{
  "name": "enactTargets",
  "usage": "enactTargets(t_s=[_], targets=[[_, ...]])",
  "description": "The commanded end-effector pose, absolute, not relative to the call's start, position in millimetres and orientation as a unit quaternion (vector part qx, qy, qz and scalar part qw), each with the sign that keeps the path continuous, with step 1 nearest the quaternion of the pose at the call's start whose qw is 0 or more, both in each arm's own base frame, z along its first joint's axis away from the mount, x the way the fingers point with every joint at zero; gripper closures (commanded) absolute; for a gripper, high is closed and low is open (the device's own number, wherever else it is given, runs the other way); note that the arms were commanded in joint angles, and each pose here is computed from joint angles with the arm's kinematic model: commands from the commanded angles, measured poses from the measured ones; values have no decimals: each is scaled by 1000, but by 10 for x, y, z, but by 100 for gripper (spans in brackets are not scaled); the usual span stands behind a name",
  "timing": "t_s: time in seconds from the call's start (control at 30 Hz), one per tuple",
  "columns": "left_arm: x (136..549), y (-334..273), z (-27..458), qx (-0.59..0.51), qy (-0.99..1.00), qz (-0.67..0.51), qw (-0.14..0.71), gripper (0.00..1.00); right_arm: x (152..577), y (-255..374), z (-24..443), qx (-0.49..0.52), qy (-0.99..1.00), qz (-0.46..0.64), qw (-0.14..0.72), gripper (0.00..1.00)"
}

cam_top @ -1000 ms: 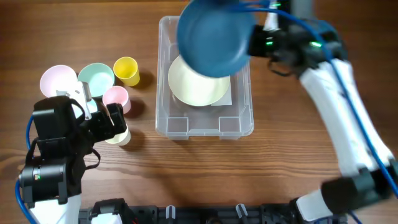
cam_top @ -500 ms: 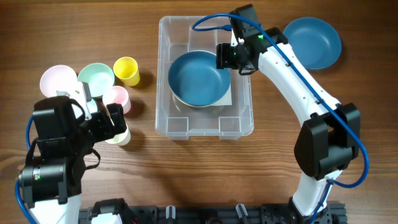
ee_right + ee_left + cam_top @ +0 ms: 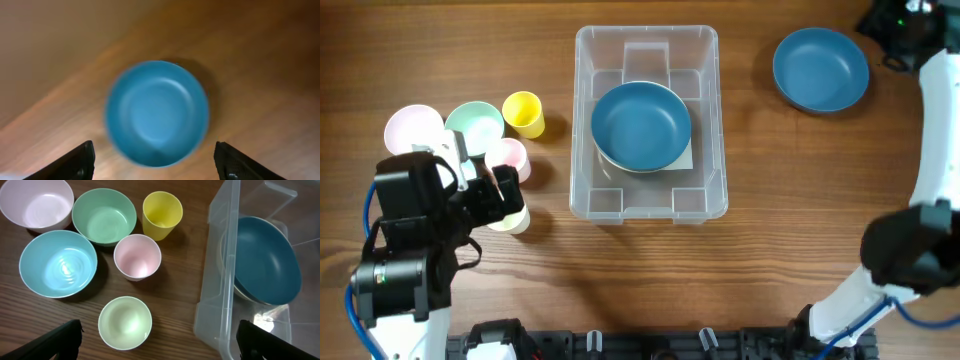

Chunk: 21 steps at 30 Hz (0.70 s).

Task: Pack container
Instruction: 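Place the teal bowl onto the cream plate in the container, then grasp the remaining teal bowl with the right gripper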

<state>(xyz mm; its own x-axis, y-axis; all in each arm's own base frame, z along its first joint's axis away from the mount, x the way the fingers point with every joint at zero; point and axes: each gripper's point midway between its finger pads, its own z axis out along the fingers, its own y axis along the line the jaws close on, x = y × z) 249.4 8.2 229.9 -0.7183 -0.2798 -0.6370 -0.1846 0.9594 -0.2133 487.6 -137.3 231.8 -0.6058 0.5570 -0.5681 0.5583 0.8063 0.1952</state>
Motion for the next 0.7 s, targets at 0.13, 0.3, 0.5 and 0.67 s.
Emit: enactTargets(t_s=[0.13, 0.3, 0.5, 0.67], targets=[[2606, 80, 2183, -130, 934, -74, 324, 0, 4915, -1591, 904, 360, 917, 26, 172, 24], [2645, 84, 2089, -132, 940, -73, 306, 0, 4863, -1512, 195, 363, 925, 40, 102, 25], [2647, 84, 2085, -132, 940, -73, 305, 0, 4878, -1507, 128, 362, 926, 40, 101, 80], [2647, 84, 2085, -132, 940, -73, 305, 0, 4879, -1506, 128, 362, 926, 40, 101, 92]])
